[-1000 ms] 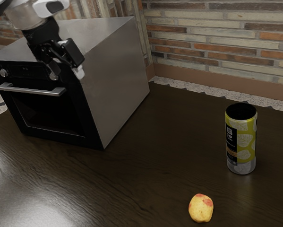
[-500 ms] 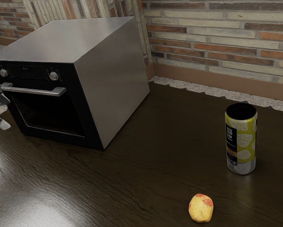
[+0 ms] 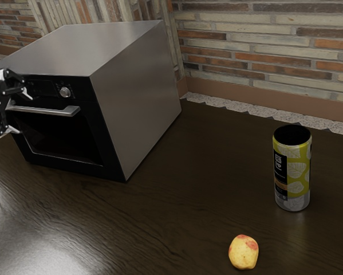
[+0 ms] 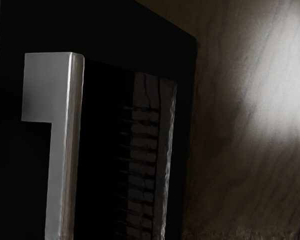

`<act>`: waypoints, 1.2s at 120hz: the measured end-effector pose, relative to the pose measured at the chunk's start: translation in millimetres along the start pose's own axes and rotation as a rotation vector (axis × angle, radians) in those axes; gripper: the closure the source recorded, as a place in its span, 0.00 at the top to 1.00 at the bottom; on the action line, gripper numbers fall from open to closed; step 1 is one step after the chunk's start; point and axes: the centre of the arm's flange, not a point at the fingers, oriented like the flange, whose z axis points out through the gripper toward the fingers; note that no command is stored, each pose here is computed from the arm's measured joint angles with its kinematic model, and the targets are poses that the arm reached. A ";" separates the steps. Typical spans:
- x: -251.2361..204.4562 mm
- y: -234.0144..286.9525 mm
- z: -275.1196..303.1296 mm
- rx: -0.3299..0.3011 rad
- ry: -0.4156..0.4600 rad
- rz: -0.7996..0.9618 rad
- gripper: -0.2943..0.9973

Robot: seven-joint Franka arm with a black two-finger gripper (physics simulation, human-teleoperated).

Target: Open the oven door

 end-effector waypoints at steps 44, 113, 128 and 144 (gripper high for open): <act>-46.0 14.9 3.6 -0.038 -0.050 0.072 0.77; -41.1 -22.6 36.1 -0.029 -0.014 0.190 0.77; -42.5 -26.8 41.5 -0.032 -0.028 0.203 0.77; -45.5 -26.8 41.5 -0.039 -0.057 0.200 0.77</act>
